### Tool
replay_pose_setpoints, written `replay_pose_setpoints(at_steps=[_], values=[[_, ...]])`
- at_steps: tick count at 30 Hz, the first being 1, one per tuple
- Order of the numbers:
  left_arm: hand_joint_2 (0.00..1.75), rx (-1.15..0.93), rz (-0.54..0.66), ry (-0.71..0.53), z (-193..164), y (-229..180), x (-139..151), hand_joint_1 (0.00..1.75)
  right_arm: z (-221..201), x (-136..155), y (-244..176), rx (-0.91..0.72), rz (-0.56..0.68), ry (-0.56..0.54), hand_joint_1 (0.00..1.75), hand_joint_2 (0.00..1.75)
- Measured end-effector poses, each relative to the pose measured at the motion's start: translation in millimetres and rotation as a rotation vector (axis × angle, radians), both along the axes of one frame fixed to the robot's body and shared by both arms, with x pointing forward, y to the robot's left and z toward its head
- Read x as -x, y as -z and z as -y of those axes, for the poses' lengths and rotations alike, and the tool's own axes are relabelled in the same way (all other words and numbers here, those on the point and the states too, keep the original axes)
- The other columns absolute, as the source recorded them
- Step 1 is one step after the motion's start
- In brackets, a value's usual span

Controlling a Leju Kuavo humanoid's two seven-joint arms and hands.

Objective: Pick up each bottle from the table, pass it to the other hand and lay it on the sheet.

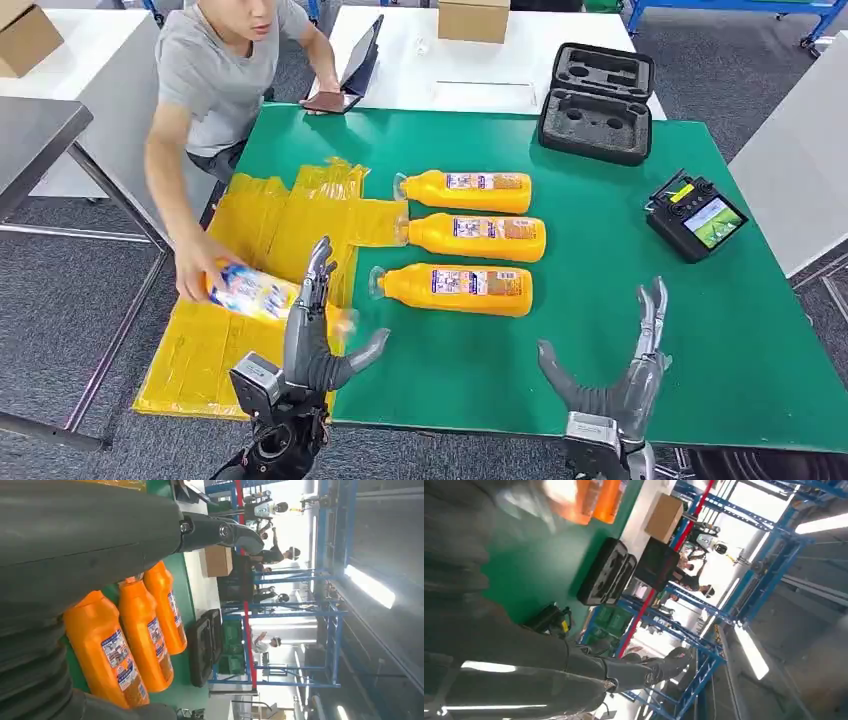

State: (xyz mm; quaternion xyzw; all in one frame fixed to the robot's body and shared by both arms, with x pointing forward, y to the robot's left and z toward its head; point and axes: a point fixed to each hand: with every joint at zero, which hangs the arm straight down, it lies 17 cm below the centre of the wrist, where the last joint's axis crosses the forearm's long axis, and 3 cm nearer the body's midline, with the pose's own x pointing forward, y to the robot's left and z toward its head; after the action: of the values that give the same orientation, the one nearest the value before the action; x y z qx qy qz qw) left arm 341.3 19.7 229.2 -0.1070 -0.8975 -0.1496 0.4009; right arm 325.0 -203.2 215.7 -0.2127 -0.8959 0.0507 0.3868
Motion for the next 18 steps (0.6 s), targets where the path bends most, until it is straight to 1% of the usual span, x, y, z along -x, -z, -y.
replay_pose_setpoints(at_steps=[18], values=[[1.75,0.002,0.000,0.005,0.1,-0.9,-0.6,0.00,1.4,3.8,5.9,0.021,-0.013,0.009,0.00,1.75]])
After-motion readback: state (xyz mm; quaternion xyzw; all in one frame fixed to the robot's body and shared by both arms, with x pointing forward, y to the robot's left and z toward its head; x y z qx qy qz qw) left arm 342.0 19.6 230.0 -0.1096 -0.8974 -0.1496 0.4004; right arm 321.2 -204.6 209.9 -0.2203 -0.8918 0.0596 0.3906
